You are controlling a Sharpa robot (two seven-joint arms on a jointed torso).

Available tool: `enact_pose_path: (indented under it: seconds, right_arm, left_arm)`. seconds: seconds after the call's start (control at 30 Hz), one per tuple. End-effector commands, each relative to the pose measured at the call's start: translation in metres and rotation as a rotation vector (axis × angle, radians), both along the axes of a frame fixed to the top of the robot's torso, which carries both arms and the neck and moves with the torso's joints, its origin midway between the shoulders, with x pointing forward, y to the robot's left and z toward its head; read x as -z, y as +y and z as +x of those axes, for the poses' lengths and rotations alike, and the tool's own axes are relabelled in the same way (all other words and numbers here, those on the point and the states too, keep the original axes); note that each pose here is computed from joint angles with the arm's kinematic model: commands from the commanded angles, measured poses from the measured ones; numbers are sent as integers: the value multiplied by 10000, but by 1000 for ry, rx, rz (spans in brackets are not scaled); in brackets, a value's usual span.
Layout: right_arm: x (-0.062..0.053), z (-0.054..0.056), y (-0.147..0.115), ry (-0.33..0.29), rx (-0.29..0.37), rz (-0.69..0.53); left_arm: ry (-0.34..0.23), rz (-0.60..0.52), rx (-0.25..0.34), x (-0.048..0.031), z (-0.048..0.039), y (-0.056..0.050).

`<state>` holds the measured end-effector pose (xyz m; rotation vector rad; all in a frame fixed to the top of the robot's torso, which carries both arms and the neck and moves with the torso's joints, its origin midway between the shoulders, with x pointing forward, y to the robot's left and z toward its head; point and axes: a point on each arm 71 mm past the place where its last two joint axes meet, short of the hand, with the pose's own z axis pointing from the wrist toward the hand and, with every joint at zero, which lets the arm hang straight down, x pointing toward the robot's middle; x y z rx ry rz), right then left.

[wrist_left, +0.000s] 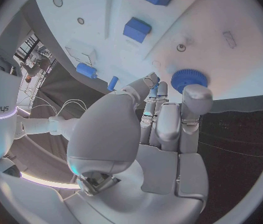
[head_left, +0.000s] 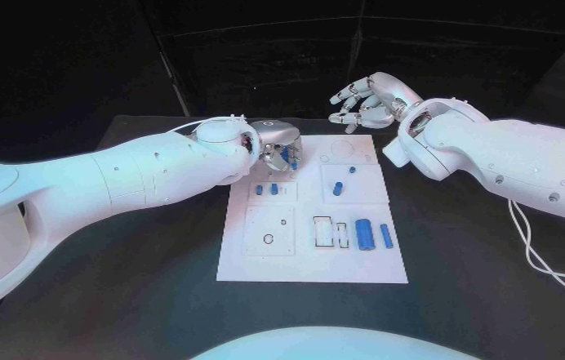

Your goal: Assemble the parts on the task board

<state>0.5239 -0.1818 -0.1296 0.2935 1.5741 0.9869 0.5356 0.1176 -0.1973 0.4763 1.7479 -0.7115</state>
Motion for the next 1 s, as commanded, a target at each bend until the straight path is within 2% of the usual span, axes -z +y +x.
enact_pose_path:
  seconds: [0.03,0.2,0.27,0.47,0.6,0.8,1.0]
  right_arm:
    - [-16,3,3,-6,-8,4]
    - [-15,7,-8,-6,-5,4]
    - [-14,8,-12,-6,-4,3]
    - [-13,11,-23,-6,-2,3]
    - [-12,13,-23,-5,-2,3]
    - [-11,16,-22,-5,-2,3]
    - [-9,22,-31,-5,1,3]
  left_arm:
    - [-9,-47,-6,-79,-11,37]
    - [8,-73,-30,-131,-35,162]
    - [17,-81,-44,-143,-52,243]
    - [47,-88,-88,-145,-75,464]
    - [57,-87,-109,-136,-79,564]
    - [67,-84,-129,-93,-81,658]
    - [79,-79,-141,-20,-75,699]
